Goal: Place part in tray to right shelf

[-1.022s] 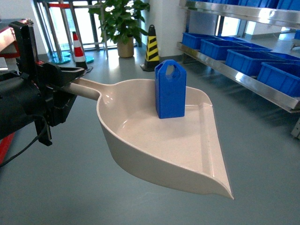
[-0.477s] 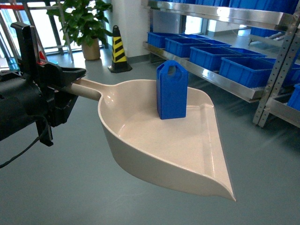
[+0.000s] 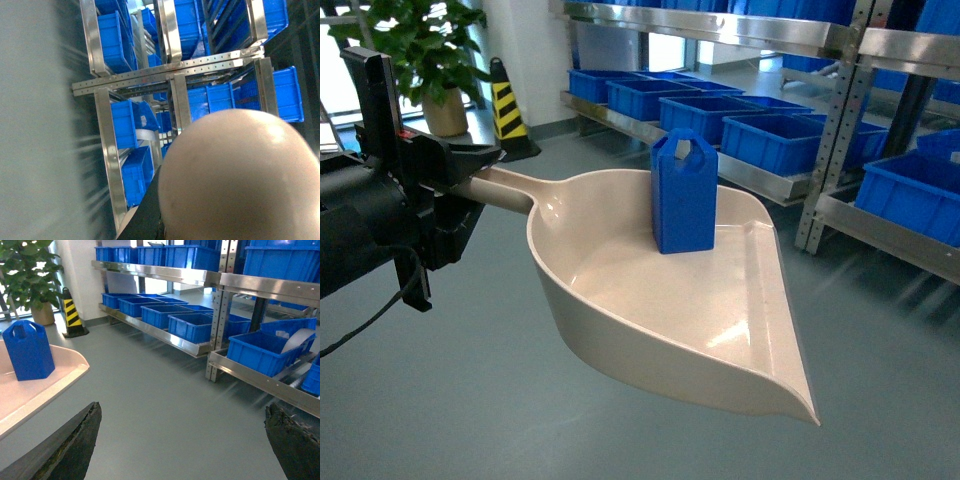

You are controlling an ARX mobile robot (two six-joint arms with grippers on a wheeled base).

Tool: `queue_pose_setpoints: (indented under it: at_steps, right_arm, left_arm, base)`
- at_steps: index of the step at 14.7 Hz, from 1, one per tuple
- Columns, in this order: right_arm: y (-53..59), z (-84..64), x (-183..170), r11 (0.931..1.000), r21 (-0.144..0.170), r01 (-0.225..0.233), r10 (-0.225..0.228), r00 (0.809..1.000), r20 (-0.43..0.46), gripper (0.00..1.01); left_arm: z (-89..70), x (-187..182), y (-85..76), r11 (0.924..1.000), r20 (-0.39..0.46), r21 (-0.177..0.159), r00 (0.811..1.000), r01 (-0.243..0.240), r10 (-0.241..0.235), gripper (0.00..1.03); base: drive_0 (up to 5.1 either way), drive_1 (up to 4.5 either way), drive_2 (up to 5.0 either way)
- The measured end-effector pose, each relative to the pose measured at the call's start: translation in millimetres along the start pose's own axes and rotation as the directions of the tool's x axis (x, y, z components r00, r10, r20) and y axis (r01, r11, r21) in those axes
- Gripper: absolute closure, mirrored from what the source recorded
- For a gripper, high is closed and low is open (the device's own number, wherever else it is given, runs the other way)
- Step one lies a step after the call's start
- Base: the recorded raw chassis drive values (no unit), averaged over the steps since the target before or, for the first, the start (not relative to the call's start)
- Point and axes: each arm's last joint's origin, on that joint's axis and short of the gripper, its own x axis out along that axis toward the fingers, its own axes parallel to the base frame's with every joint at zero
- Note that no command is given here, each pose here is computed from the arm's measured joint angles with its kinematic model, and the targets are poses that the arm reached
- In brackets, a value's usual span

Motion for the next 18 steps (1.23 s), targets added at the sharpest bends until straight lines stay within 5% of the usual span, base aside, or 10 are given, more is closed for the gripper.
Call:
queue_pose_setpoints:
  at_steps: [18]
  right_arm:
    - [0.0, 0.0, 0.0, 1.0000, 0.000, 0.000, 0.000, 1.000, 0.000, 0.03]
  left_arm:
    - [0.3, 0.0, 0.1, 1.0000, 0.002, 0.000, 1.000, 0.000, 0.000, 0.87]
  base:
    - [-1.6, -1.61, -1.6]
